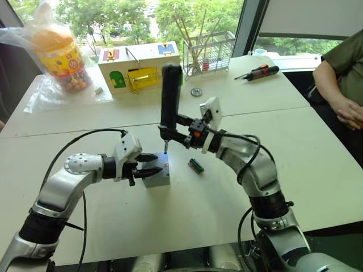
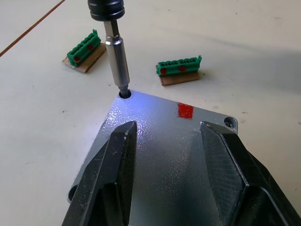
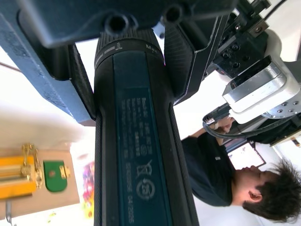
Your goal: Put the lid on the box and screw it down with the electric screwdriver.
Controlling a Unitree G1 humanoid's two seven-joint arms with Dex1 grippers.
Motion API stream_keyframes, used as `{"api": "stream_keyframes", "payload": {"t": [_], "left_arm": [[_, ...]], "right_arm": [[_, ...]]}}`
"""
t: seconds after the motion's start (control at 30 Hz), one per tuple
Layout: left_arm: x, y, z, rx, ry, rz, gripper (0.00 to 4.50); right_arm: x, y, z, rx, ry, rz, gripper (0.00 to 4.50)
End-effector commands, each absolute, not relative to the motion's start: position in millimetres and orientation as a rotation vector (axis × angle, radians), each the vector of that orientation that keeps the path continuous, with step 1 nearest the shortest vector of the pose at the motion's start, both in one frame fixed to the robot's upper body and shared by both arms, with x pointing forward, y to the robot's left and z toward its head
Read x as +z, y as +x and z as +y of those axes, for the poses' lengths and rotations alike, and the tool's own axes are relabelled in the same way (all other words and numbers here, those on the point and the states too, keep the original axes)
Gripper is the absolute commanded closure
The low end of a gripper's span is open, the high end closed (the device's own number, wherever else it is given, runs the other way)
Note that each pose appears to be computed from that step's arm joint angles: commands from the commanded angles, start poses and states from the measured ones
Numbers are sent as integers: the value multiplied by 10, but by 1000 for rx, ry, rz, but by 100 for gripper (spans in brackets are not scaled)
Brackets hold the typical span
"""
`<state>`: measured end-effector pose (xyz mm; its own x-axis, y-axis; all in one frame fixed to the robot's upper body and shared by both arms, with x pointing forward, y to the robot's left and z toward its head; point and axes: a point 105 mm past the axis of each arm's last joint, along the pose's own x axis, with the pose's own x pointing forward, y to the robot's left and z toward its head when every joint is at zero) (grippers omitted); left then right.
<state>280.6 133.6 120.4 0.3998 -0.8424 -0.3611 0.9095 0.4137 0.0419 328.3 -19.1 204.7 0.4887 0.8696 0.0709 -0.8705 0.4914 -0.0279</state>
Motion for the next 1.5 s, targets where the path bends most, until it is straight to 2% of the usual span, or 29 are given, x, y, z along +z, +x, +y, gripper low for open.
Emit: {"api": "stream_keyframes", "payload": {"t": [0.03, 0.13, 0.2, 0.27, 0.4, 0.57, 0.67, 0.8, 1.03, 1.23, 1.33, 1.4, 1.47, 1.5], "left_arm": [[1165, 2817, 1376, -1097, 186, 337, 235], [1392, 2884, 1331, -1090, 83, 263, 235], [1572, 2939, 1305, -1094, 59, 209, 235], [1690, 2964, 1274, -1105, 57, 179, 235], [1762, 2948, 1155, -1171, 213, 182, 235], [1855, 2780, 972, -1342, 344, 174, 235], [1897, 2693, 908, -1439, 396, 171, 235], [1830, 2630, 895, -1494, 478, 194, 235], [1696, 2630, 899, -1476, 494, 212, 235], [1619, 2582, 911, -1446, 473, 228, 235], [1643, 2639, 939, -1399, 433, 215, 235], [1659, 2658, 952, -1384, 411, 212, 235], [1691, 2679, 964, -1367, 373, 201, 235], [1751, 2696, 976, -1354, 317, 179, 235]], "right_arm": [[2783, 3250, -385, 1022, 87, -287, 263], [3089, 3329, -538, 963, 201, -351, 263], [3179, 3448, -643, 885, 279, -328, 263], [3184, 3497, -686, 881, 338, -257, 263], [3201, 3510, -1023, 820, 154, -133, 263], [2934, 3625, -1677, 627, 34, 204, 263], [2462, 3480, -2003, 580, 35, 548, 263], [2104, 3322, -2180, 559, 114, 791, 263], [1728, 3380, -2242, 510, 154, 961, 263], [1584, 3461, -2292, 487, 92, 1010, 263], [1572, 3544, -2285, 489, 62, 1000, 263], [1570, 3574, -2288, 495, 50, 997, 160], [1575, 3600, -2289, 503, 39, 988, 96], [1588, 3616, -2285, 509, 33, 976, 46]]}}
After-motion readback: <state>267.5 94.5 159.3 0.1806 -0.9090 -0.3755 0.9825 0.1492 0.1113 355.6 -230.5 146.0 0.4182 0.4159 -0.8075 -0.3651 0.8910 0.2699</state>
